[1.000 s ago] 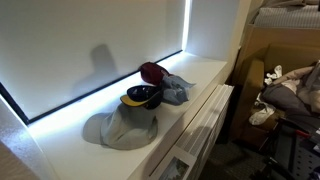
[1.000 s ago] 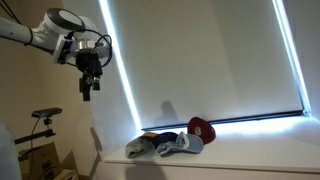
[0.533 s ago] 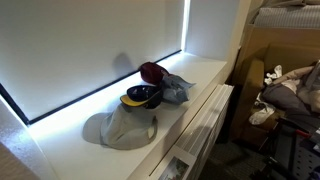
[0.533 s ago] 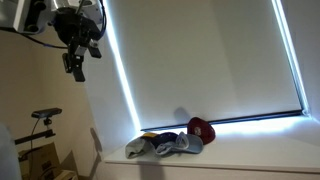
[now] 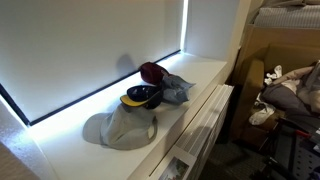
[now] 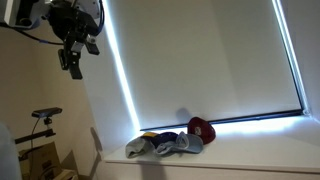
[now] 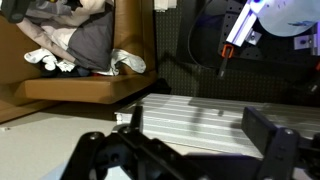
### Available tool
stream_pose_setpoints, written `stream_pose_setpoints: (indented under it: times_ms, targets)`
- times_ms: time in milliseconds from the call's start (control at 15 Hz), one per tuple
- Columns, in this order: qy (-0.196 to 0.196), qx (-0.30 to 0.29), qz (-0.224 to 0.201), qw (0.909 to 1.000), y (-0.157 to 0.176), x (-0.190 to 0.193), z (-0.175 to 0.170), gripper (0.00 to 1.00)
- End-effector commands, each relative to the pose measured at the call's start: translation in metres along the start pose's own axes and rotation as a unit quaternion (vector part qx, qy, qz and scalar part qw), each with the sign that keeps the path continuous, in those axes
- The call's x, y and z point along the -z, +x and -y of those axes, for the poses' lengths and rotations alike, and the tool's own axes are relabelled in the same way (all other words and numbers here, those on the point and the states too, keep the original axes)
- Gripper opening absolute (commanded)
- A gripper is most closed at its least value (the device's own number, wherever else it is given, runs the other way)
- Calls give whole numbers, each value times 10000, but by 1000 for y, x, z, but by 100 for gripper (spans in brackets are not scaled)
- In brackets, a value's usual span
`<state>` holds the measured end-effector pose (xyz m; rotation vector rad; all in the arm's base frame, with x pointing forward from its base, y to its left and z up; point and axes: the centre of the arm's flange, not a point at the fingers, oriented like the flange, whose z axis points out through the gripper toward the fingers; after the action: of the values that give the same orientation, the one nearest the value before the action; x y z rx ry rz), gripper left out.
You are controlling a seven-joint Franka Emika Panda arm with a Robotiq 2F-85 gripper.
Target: Move the black and beige caps to the right
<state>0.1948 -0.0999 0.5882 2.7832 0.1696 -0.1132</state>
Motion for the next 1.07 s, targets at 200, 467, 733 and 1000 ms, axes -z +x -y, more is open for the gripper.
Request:
stream_pose_setpoints:
  times_ms: [200,467,733,1000]
  targets:
    - [0,0,0,10000,0,0,0,100]
    - [0,1,1,10000,0,0,0,100]
    - [0,1,1,10000,0,0,0,100]
    - [-50,18,-343,9994,22,22,3,100]
